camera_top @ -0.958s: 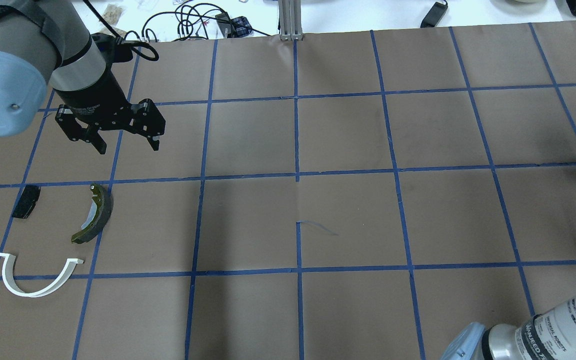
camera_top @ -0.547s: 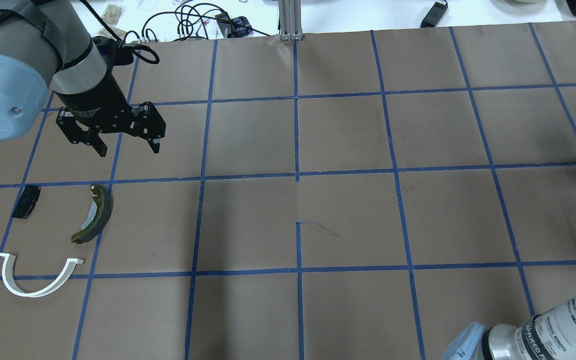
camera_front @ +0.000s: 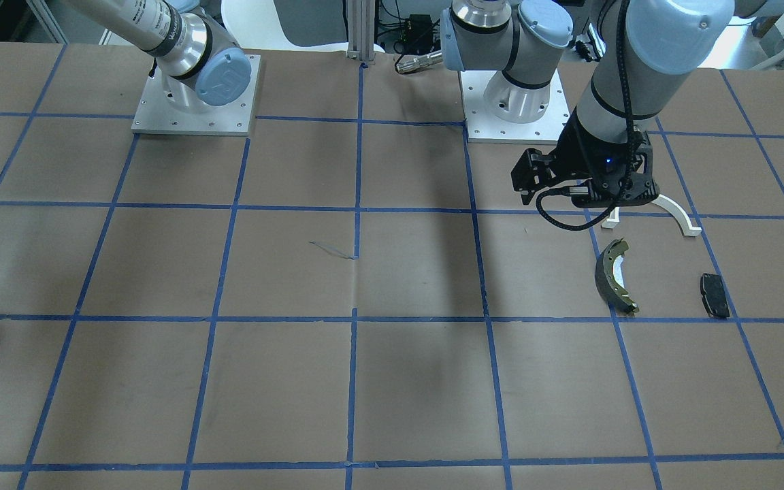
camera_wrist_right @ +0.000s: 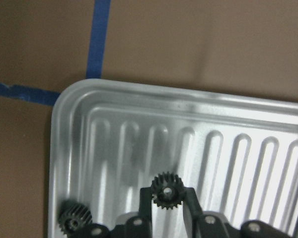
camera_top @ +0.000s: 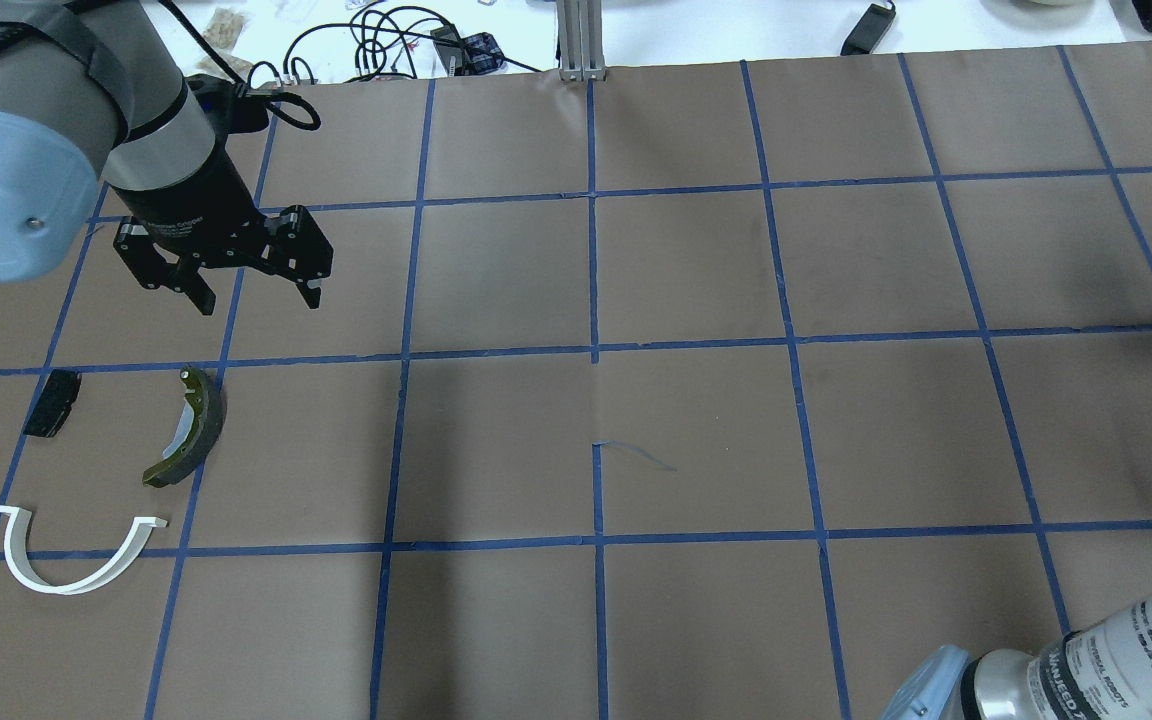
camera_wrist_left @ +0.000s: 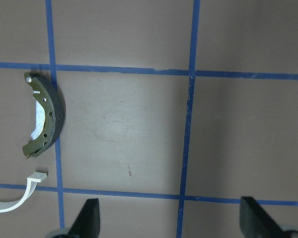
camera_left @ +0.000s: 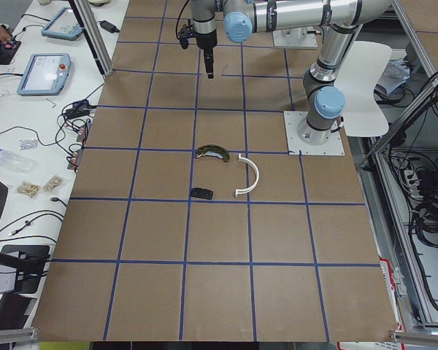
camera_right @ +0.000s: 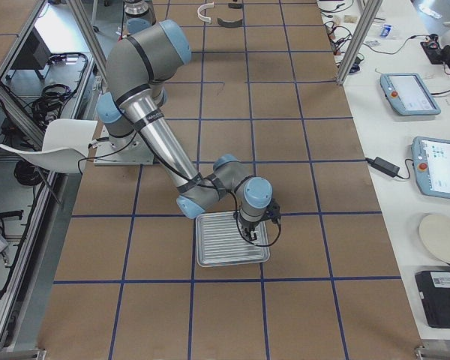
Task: Place bearing gear from tray to pile
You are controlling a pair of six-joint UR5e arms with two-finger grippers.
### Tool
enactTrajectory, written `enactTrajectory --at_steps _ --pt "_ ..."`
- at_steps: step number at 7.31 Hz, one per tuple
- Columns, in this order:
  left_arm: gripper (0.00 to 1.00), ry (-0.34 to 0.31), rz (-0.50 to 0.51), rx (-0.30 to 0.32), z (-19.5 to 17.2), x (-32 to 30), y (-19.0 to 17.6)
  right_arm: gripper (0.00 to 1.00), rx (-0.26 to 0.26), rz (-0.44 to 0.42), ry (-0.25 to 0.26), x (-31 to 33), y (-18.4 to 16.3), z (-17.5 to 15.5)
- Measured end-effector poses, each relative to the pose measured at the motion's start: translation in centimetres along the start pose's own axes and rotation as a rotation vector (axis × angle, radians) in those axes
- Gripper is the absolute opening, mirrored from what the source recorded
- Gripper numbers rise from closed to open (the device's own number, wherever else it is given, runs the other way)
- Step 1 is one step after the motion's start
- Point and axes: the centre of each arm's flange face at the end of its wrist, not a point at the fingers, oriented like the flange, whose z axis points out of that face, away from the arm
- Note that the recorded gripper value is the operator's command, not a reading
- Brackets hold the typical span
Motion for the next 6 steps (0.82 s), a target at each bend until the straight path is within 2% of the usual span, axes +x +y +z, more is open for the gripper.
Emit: enactTrajectory --at_steps 1,3,6 --pt "1.00 0.000 0.000 -0.001 0.0 0.0 0.0 0.00 0.007 0.016 0.016 -2.2 -1.3 -3.2" --pt "1.00 0.000 0.000 0.000 0.0 0.0 0.0 0.00 0.012 0.046 0.017 -12.1 -7.3 -9.5" --pt "1.00 0.000 0.001 0.002 0.0 0.0 0.0 0.00 0.018 0.125 0.002 -33.5 -16.7 -12.3"
